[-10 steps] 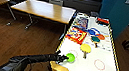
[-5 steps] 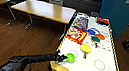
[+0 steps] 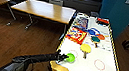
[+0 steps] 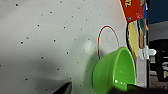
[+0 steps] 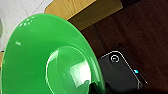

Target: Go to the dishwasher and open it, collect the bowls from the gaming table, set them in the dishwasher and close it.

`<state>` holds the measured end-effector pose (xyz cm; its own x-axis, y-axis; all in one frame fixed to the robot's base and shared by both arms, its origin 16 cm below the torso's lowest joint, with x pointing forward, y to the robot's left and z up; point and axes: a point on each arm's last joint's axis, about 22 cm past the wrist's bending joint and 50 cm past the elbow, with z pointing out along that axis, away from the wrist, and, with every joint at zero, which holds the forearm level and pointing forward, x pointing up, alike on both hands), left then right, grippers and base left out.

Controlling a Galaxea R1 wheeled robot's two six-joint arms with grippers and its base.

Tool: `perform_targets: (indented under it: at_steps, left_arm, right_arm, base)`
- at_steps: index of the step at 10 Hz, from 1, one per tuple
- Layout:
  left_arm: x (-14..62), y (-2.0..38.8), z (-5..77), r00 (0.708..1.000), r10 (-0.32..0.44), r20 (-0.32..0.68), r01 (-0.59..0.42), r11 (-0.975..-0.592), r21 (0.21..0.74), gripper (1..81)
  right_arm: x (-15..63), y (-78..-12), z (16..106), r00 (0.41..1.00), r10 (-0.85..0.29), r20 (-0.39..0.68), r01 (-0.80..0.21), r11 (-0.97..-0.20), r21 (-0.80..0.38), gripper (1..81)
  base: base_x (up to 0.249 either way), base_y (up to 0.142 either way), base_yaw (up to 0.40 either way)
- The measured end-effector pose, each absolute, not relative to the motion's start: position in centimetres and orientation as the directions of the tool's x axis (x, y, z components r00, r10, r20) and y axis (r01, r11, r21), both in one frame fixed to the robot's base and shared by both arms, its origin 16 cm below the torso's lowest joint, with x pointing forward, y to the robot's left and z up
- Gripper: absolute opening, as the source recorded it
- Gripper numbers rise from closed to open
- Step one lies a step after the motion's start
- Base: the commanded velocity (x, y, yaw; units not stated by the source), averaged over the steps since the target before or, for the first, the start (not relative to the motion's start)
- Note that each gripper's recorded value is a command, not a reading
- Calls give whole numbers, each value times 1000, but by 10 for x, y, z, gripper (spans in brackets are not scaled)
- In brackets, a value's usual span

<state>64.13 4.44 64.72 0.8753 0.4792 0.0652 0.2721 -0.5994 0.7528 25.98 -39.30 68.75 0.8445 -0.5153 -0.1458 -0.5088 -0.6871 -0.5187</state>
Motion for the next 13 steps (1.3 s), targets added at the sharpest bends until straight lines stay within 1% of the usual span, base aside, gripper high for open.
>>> perform_targets:
  at_steps: [7,8,9,11,13]
  left_arm:
    - [645,34,643,873,472,121,231,-619,751,811]
    - [643,32,642,871,478,109,242,-613,752,10]
    - [622,39,619,880,465,98,255,-635,729,10]
    - [620,37,619,893,431,132,211,-659,722,10]
    - [619,36,619,897,416,149,190,-668,720,10]
  right_arm:
    - [260,-388,685,845,-512,-151,-508,-683,-525,10]
    - [260,-387,685,846,-512,-152,-507,-683,-526,10]
    - [258,-389,684,845,-512,-152,-509,-686,-520,10]
    - [257,-391,682,848,-509,-149,-506,-691,-516,10]
    - [257,-392,681,847,-510,-148,-506,-692,-515,10]
  base:
    - [0,0,0]
    - [0,0,0]
    - [0,0,0]
    - [0,0,0]
    - [0,0,0]
